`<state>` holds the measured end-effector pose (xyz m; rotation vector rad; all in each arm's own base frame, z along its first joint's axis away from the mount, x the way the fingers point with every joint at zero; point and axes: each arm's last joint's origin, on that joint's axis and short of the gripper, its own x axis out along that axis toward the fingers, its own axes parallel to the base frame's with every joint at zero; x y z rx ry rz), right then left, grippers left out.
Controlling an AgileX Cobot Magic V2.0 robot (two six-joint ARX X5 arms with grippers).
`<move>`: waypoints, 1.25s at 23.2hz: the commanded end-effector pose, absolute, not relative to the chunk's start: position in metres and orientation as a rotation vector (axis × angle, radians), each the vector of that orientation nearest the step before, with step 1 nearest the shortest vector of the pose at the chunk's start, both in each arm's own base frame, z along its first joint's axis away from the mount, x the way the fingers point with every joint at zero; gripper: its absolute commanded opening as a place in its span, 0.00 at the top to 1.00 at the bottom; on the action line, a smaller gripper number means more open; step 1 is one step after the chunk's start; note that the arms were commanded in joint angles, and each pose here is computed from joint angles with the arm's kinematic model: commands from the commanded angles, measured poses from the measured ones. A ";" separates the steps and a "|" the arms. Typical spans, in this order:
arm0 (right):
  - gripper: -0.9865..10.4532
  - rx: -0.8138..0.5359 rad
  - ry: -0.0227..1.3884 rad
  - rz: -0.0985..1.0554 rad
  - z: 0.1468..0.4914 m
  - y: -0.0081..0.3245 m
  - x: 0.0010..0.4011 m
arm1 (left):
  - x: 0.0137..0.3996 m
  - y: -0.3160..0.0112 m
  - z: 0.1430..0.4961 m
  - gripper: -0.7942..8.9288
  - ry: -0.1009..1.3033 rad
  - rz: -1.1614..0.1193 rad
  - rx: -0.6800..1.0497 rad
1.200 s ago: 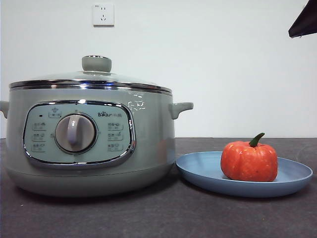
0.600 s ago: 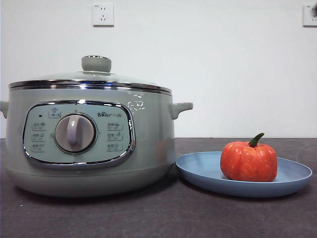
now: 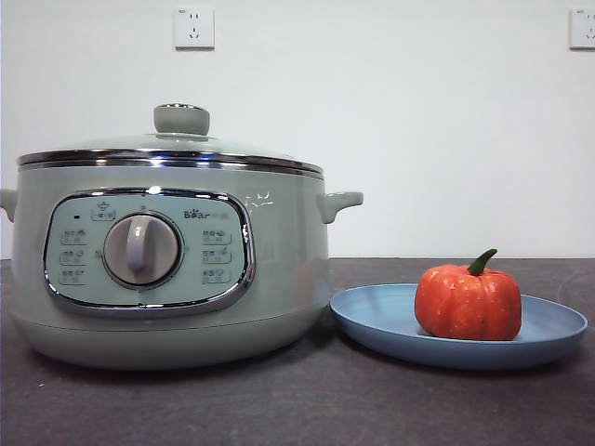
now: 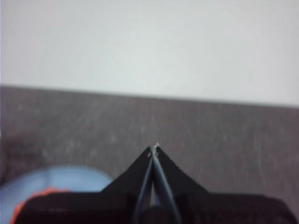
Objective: Take the pumpkin out from the steamer,put the pumpkin in the blue plate,close the lid
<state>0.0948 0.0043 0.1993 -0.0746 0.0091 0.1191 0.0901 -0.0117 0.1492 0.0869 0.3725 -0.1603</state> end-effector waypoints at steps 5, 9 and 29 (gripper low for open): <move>0.91 -0.031 0.061 0.124 0.167 0.005 0.095 | 0.090 -0.011 0.144 0.92 0.386 -0.159 0.096; 0.91 -0.027 0.143 0.125 0.157 0.005 0.095 | 0.090 -0.011 0.144 0.92 0.386 -0.159 0.096; 0.91 0.053 0.176 0.111 0.150 0.004 0.095 | 0.090 -0.011 0.144 0.92 0.386 -0.158 0.096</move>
